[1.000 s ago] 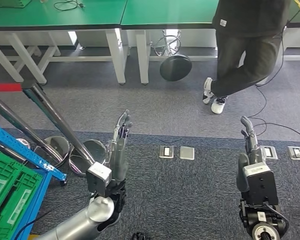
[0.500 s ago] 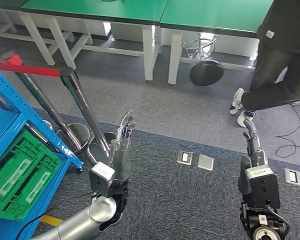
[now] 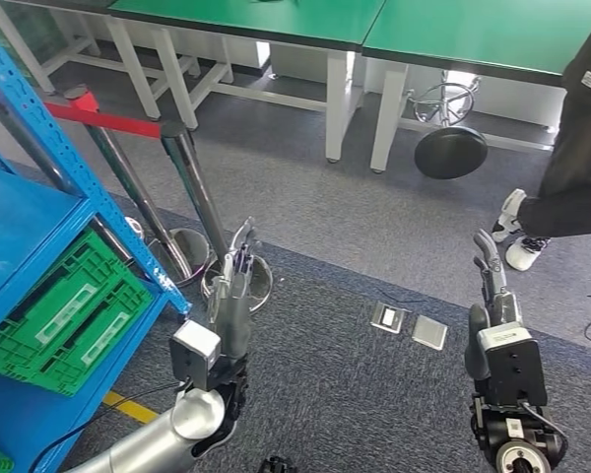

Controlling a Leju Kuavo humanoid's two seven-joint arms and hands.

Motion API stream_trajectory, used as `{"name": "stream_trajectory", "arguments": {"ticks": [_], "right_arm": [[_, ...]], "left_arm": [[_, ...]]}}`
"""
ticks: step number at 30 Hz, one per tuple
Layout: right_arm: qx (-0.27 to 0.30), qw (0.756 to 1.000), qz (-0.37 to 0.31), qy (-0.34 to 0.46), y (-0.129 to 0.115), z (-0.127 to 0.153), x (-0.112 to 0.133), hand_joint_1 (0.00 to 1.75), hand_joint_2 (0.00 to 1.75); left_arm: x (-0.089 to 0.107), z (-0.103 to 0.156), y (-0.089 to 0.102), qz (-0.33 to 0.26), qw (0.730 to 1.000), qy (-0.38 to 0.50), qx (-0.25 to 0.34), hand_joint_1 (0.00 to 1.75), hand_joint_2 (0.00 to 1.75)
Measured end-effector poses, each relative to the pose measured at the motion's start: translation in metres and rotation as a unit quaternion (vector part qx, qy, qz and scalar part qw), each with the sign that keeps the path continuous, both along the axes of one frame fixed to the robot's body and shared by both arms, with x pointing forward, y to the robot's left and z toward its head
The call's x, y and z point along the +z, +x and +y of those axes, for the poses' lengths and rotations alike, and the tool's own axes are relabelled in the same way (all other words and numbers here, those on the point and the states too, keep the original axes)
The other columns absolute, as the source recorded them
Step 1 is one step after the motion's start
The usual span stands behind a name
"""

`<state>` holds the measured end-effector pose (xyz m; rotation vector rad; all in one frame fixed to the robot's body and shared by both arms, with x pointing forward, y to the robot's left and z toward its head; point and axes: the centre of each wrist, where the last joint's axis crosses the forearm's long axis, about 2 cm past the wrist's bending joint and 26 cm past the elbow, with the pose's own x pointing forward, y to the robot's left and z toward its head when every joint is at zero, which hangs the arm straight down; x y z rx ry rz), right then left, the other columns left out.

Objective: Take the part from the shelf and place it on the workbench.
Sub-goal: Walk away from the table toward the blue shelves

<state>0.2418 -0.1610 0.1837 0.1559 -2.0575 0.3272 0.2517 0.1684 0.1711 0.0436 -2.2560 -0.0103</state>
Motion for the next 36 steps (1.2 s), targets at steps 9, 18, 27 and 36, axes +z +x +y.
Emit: {"name": "stream_trajectory", "arguments": {"ticks": [9, 18, 27, 36], "right_arm": [[0.001, 1.000, -0.006, 0.002, 0.0007, -0.0001, 0.0010, 0.00, 0.00], [0.001, 1.000, 0.000, 0.000, -0.0004, -0.0002, 0.0000, 0.00, 0.00], [0.005, 1.000, -0.001, -0.001, -0.0004, 0.0000, 0.0015, 0.00, 0.00], [0.005, 1.000, -0.003, -0.001, -0.0001, 0.0001, 0.0022, 0.00, 0.00]], "left_arm": [[0.0024, -0.0003, 0.0015, -0.006, 1.000, -0.001, 0.000, 0.00, 0.00], [0.0030, -0.0008, 0.0013, -0.004, 1.000, 0.003, 0.001, 0.00, 0.00], [0.0046, -0.0001, 0.0014, -0.006, 1.000, 0.006, 0.002, 0.00, 0.00], [0.0054, 0.0013, 0.0015, -0.001, 1.000, 0.008, 0.003, 0.00, 0.00]]}}
